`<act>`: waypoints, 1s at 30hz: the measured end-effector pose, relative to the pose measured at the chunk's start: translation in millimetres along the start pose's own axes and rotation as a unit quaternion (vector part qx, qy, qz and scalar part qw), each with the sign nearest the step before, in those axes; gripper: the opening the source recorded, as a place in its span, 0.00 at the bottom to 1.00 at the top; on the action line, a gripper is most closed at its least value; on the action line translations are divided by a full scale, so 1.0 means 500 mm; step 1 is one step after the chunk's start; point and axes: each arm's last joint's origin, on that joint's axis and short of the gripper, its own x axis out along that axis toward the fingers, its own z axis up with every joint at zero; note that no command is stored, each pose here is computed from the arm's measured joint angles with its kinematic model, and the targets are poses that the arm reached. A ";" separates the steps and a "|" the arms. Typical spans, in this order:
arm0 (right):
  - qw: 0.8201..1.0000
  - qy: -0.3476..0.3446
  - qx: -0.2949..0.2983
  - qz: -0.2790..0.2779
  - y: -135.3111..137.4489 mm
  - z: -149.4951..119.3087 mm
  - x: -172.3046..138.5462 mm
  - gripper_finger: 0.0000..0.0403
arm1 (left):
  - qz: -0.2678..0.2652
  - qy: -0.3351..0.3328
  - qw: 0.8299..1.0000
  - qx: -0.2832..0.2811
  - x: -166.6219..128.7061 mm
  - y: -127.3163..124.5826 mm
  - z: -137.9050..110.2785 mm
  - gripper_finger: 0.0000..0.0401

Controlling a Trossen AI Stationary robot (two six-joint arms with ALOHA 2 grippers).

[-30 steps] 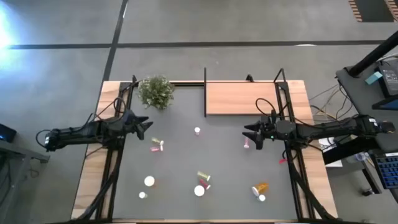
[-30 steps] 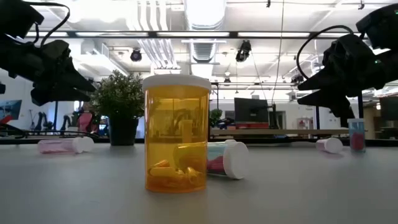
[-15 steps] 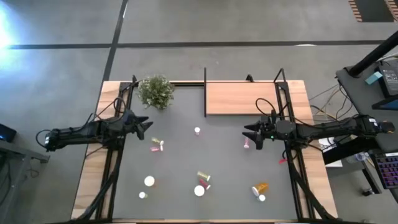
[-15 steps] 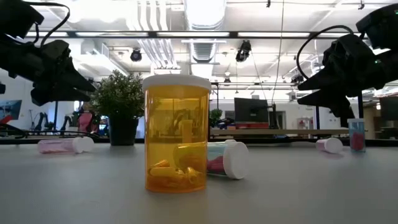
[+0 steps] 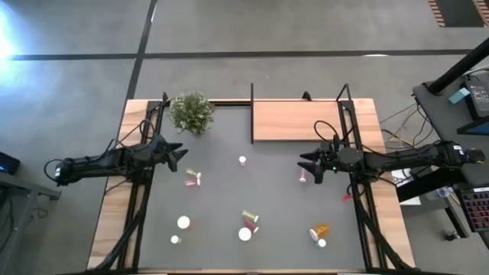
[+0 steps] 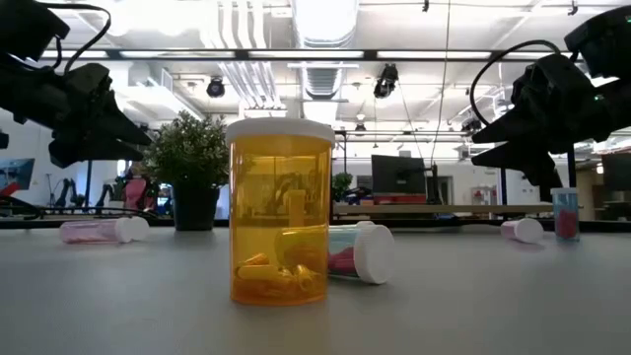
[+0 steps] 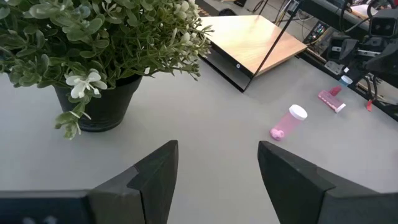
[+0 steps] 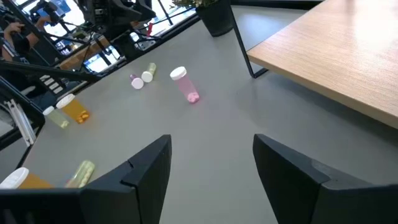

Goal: Pick and place medicine bottles onto shelf by color

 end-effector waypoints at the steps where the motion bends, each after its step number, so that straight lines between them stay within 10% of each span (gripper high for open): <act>1: 1.000 0.000 0.000 0.000 0.000 0.000 0.000 0.54 | 0.000 0.000 1.000 0.000 0.000 0.000 0.000 0.51; 30: 1.000 -0.016 0.003 0.009 0.004 0.006 0.000 0.54 | 0.000 0.000 1.000 0.000 0.000 0.000 0.000 0.51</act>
